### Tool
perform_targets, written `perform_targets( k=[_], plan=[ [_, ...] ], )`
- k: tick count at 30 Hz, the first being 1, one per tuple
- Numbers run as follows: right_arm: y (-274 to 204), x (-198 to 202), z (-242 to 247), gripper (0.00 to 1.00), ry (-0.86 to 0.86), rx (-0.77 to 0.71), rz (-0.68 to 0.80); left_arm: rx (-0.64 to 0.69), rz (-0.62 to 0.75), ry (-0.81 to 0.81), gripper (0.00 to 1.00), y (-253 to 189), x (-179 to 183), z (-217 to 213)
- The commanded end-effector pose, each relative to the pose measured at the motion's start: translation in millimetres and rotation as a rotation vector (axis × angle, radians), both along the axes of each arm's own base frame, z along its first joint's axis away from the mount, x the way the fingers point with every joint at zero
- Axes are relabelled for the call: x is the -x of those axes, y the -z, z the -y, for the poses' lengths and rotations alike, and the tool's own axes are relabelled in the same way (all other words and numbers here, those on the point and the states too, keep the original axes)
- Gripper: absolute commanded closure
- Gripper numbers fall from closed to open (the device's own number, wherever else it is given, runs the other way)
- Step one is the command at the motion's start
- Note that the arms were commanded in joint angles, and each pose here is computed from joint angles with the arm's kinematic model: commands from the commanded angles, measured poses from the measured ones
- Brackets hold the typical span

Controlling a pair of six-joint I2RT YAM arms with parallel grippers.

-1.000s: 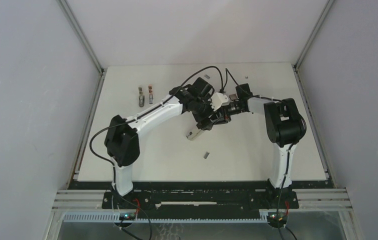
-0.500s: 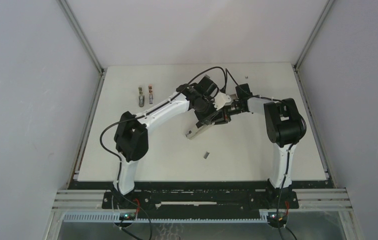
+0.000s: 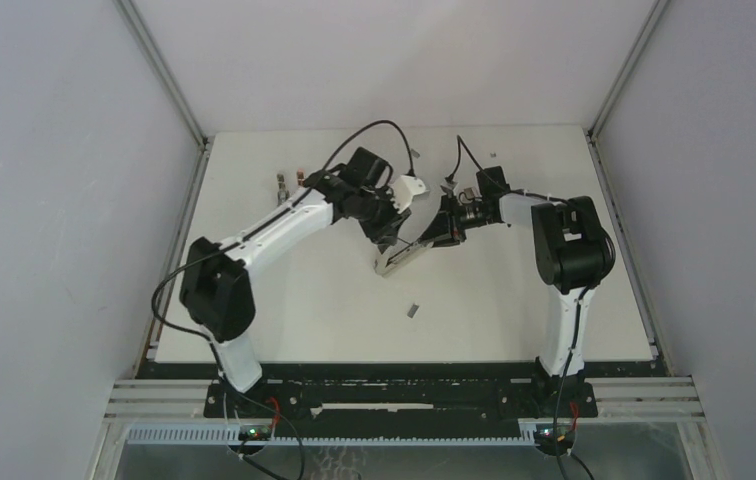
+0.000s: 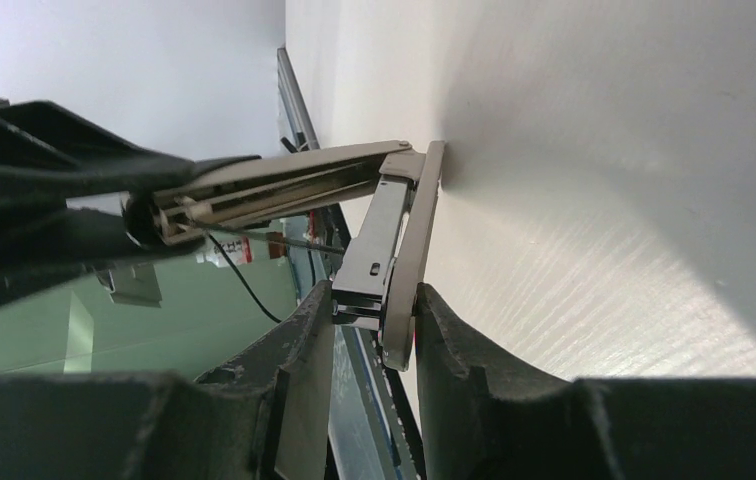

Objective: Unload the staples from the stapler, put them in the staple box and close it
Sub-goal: Open the stapler at the center of the board.

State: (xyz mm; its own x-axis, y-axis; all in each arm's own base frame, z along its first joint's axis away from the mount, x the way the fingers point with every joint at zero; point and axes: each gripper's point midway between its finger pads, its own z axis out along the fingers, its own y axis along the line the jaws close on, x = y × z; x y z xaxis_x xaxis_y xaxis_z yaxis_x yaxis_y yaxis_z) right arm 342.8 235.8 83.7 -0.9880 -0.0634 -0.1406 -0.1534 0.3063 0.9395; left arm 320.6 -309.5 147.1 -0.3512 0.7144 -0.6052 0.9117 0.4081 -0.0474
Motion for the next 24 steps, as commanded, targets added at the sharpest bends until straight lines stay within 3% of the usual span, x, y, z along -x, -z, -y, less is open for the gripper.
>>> perform_targets(
  k=[1,14,20,24],
  plan=[
    [-11,-13,13,0.74,0.033,0.001,0.085,0.011,0.027,-0.054,0.99,-16,5,-61],
    [-9,-18,21,0.75,0.047,-0.011,0.091,-0.029,-0.028,-0.088,0.96,39,61,-133],
    [-13,-21,26,0.75,0.057,-0.016,0.101,-0.107,-0.044,-0.124,0.85,74,71,-152],
    [-15,-20,24,0.75,0.049,-0.028,0.107,-0.129,-0.049,-0.154,0.72,86,70,-156]
  ],
)
